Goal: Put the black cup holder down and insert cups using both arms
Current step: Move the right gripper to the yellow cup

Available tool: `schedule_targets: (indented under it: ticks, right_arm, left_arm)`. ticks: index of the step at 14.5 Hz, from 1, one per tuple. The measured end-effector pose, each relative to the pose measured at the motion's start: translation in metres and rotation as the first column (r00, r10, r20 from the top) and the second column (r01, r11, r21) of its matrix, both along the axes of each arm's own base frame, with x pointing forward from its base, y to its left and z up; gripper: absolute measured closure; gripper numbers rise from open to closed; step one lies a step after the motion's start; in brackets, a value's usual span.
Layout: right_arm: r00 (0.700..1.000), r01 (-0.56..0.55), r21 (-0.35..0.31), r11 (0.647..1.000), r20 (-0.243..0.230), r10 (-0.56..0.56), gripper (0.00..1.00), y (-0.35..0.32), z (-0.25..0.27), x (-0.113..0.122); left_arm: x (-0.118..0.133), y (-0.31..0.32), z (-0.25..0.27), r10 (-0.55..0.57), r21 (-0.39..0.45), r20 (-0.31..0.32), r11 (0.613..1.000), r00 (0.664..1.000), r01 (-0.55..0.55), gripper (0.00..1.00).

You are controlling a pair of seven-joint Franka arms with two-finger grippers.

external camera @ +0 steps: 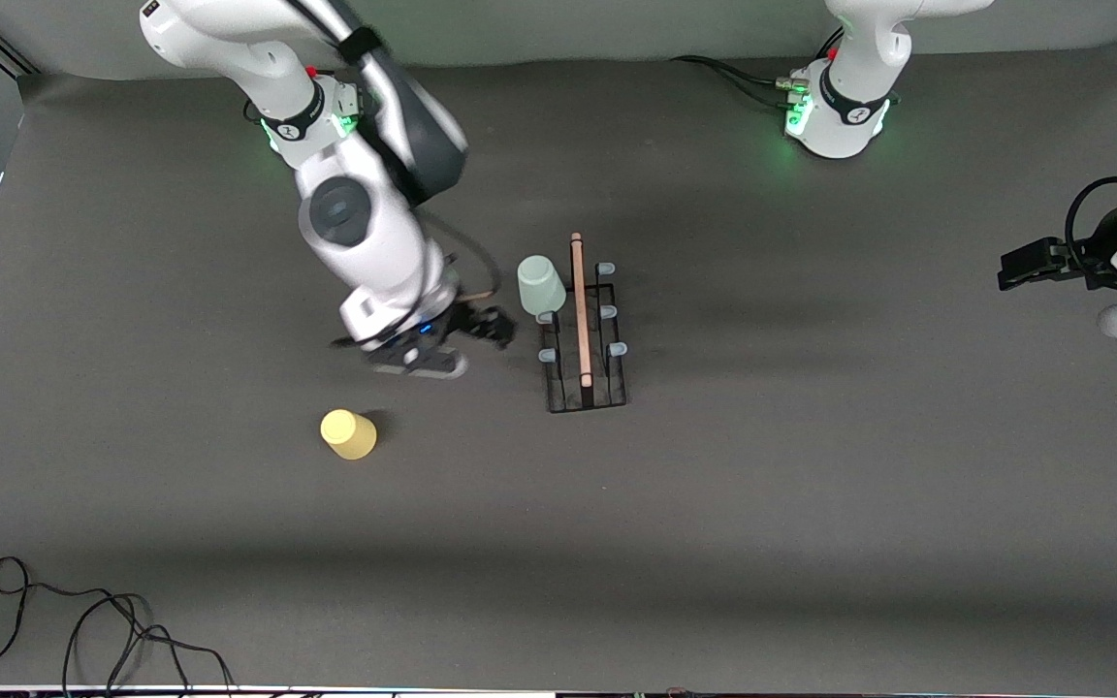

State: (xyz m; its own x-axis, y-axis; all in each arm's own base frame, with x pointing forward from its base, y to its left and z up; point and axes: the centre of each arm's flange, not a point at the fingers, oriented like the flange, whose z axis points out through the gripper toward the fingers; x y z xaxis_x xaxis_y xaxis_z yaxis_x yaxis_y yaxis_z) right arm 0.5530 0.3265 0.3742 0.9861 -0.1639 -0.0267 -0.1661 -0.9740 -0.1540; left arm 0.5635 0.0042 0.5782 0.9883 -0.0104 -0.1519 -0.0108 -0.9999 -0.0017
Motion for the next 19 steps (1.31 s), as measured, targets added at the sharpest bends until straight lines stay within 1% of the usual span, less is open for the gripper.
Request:
schedule_targets:
  ticks: [4, 6, 8, 10, 13, 16, 19]
  right_arm:
    - [0.998, -0.06, -0.022, 0.998, -0.002, 0.06, 0.0, -0.089, -0.026, 0.046]
    - [0.997, -0.077, -0.033, 0.997, -0.013, 0.077, 0.0, -0.123, -0.046, 0.064]
    - [0.994, -0.11, -0.041, 0.993, -0.027, 0.109, 0.0, -0.146, -0.067, 0.076]
    - [0.989, -0.146, -0.047, 0.988, -0.038, 0.144, 0.0, -0.167, -0.086, 0.084]
    - [0.988, -0.151, -0.05, 0.987, -0.045, 0.148, 0.0, -0.197, -0.098, 0.092]
    - [0.99, -0.132, -0.054, 0.99, -0.052, 0.129, 0.0, -0.212, -0.109, 0.094]
    - [0.988, -0.138, -0.059, 0.989, -0.082, 0.133, 0.0, -0.208, -0.138, 0.092]
  left_arm:
    - [0.0, 0.0, 0.0, -0.001, 0.0, -0.001, 1.0, 1.0, 0.001, 0.0]
    - [0.0, 0.0, 0.0, -0.001, 0.0, -0.002, 1.0, 1.0, 0.001, 0.0]
    - [0.0, 0.0, -0.001, -0.001, 0.0, -0.004, 1.0, 1.0, 0.001, 0.0]
    - [0.0, 0.0, -0.001, -0.001, 0.0, -0.004, 1.0, 1.0, 0.001, 0.0]
    - [0.0, 0.0, -0.002, -0.001, 0.0, -0.006, 1.0, 1.0, 0.001, 0.0]
    - [0.0, 0.0, -0.002, -0.001, 0.0, -0.005, 1.0, 1.0, 0.001, 0.0]
    - [0.0, 0.0, -0.002, -0.001, 0.0, -0.005, 1.0, 1.0, 0.001, 0.0]
